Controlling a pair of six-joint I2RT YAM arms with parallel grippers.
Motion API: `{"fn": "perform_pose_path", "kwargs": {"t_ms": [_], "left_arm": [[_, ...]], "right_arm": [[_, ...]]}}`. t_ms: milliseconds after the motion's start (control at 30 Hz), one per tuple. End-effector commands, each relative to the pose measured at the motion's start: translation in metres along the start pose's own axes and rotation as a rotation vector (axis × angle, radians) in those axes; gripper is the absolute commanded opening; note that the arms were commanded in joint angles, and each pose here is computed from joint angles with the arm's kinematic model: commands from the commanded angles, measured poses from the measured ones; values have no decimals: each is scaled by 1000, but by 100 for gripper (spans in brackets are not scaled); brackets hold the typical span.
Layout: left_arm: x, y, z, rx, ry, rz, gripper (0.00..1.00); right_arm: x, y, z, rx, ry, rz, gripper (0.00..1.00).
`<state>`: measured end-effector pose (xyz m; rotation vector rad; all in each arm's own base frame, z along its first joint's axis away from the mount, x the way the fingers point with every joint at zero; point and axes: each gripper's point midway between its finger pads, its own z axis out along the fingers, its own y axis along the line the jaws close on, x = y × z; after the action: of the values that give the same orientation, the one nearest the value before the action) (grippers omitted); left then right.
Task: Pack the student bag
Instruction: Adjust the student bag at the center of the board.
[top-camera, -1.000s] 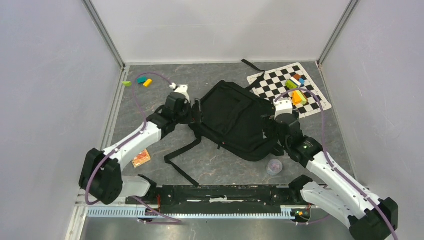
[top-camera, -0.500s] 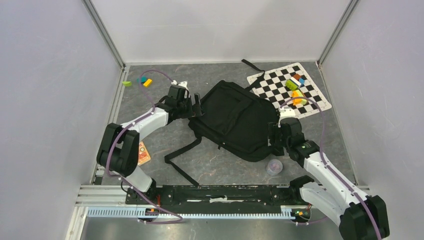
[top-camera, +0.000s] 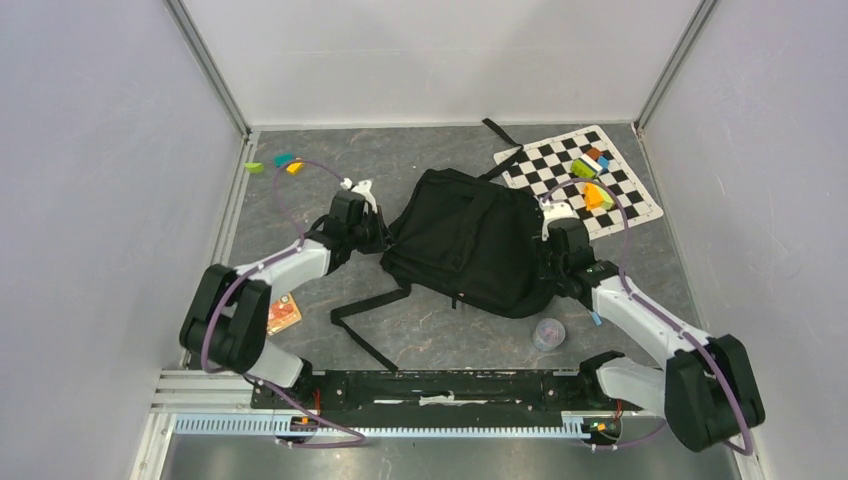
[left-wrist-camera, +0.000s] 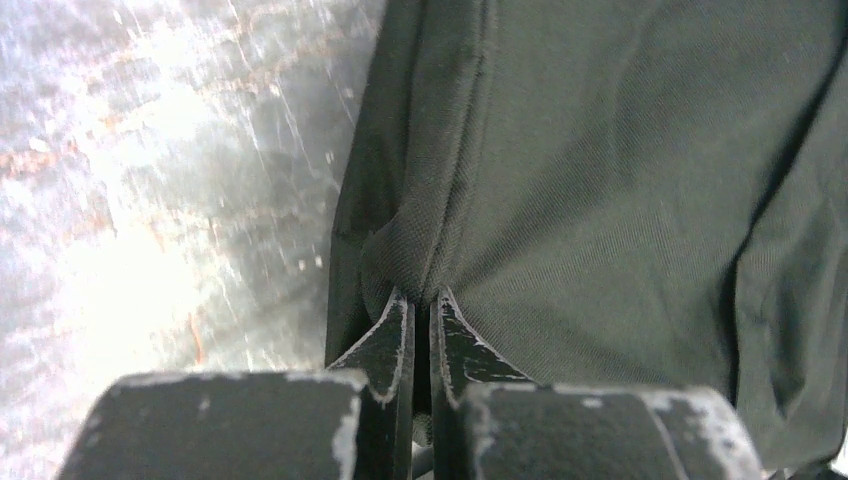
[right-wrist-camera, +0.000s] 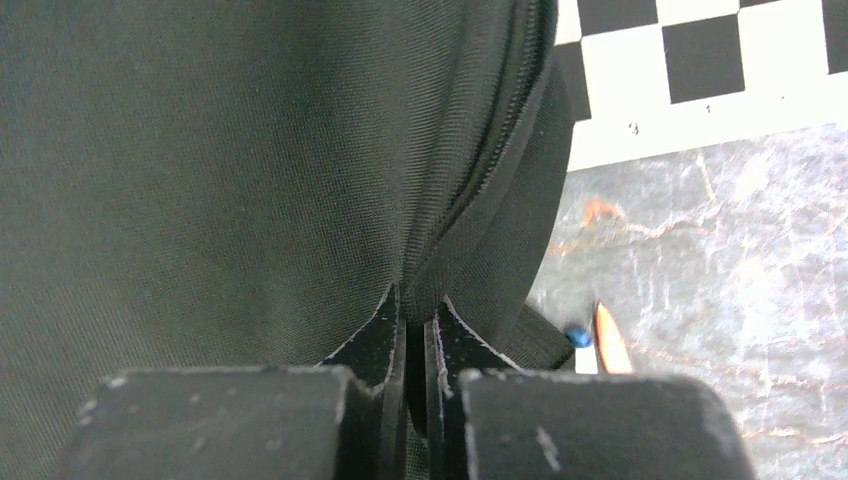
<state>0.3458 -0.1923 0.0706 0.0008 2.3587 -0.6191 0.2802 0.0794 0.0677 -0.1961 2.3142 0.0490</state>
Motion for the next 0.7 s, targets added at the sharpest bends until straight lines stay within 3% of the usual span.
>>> {"fn": "perform_pose_path", "kwargs": {"t_ms": [0, 133, 267, 467, 667], "left_arm": [[23, -24, -33, 46, 0, 22, 2], [56, -47, -61, 60, 8, 67, 2], [82, -62, -90, 74, 11, 88, 2], [115, -93, -119, 269, 71, 125, 2], [136, -128, -123, 436, 151, 195, 2]], "right_arm": [[-73, 3, 10, 11, -180, -12, 0], [-98, 6, 29, 23, -189, -35, 0], [-133, 31, 53, -72, -216, -61, 2], [-163, 94, 85, -227, -219, -159, 5], [-184, 170, 92, -318, -254, -270, 13]]}}
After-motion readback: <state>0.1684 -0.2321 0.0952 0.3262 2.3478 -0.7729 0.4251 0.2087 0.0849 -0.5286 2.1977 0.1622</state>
